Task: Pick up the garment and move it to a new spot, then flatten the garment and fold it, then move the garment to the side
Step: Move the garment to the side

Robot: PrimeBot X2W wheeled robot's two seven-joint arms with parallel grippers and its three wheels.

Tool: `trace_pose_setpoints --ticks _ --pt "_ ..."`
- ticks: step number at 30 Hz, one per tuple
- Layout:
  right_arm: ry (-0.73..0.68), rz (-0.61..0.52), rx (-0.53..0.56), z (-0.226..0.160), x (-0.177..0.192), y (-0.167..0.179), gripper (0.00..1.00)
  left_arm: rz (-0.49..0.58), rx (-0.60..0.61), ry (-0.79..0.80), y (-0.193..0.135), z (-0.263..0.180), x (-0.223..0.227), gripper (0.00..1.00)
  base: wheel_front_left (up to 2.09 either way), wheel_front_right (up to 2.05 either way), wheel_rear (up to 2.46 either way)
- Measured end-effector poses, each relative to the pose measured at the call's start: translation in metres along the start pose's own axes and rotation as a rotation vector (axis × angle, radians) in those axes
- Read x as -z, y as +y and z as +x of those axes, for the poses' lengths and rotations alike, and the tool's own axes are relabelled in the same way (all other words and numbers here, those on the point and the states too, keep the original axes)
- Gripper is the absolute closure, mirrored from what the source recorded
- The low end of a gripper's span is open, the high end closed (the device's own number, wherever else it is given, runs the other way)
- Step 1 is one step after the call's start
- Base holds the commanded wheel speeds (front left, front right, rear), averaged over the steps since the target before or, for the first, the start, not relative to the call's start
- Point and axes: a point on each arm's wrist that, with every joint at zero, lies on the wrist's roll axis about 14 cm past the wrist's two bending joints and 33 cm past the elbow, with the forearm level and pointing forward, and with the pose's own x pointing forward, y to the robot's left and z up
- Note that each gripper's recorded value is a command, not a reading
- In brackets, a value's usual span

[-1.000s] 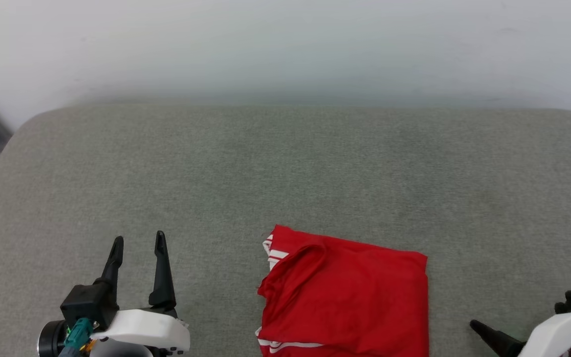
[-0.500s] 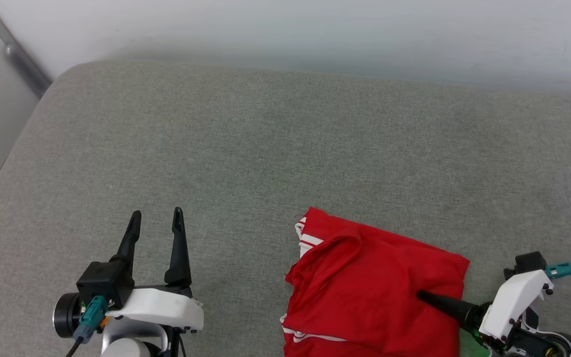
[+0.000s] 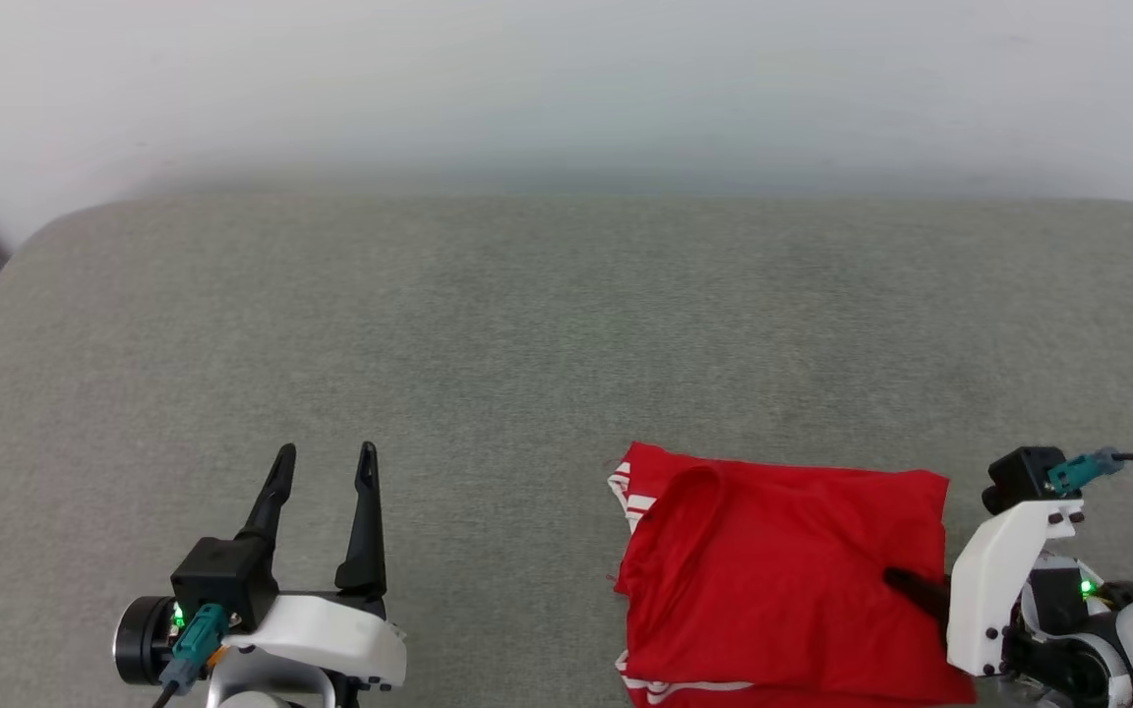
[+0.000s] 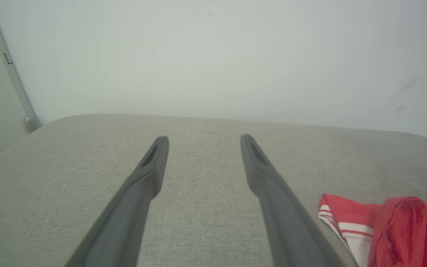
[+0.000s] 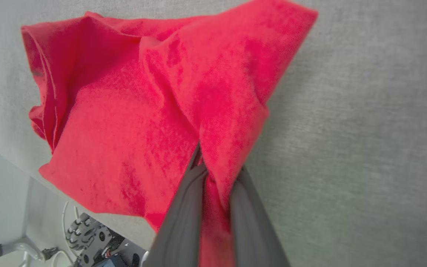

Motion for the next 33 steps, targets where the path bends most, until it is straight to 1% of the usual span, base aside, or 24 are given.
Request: trace_pose_setpoints --ticks 4,7,9,14,17,20,23,27,30,33 --pt "-0.006 -0.154 0.138 -0.026 -0.009 -0.032 1.0 -0.014 0.092 0.003 -0.031 0.011 0.003 0.0 0.0 0.0 0.0" --pt "-0.008 -0.206 0.247 -0.049 -0.015 -0.062 1.0 -0.031 0.178 0.01 -0.06 0.023 0.007 0.0 0.0 0.0 0.0" --pt "-0.033 -0.198 0.293 -0.06 -0.021 -0.077 1.0 -0.035 0.232 -0.003 -0.078 0.034 0.005 0.0 0.0 0.0 0.0" --pt "-0.106 -0.229 0.456 -0.085 -0.047 -0.129 1.0 -0.047 0.369 -0.024 -0.124 0.067 0.006 0.0 0.0 0.0 0.0" --pt "-0.148 -0.216 0.513 -0.086 -0.061 -0.153 1.0 -0.044 0.427 -0.022 -0.141 0.089 0.014 0.0 0.0 0.0 0.0" --pt "-0.18 -0.217 0.592 -0.09 -0.076 -0.182 1.0 -0.053 0.475 -0.012 -0.156 0.107 0.026 0.0 0.0 0.0 0.0" --pt "-0.194 -0.213 0.711 -0.108 -0.088 -0.223 1.0 -0.064 0.521 -0.011 -0.173 0.121 0.036 0.0 0.0 0.0 0.0" --pt "-0.208 -0.187 0.829 -0.123 -0.099 -0.265 1.0 -0.079 0.551 -0.008 -0.183 0.141 0.052 0.0 0.0 0.0 0.0" --pt "-0.233 -0.188 0.885 -0.124 -0.109 -0.286 1.0 -0.087 0.553 0.006 -0.184 0.151 0.068 0.0 0.0 0.0 0.0" --pt "-0.242 -0.171 0.922 -0.117 -0.108 -0.302 1.0 -0.089 0.549 0.025 -0.181 0.158 0.084 0.0 0.0 0.0 0.0"
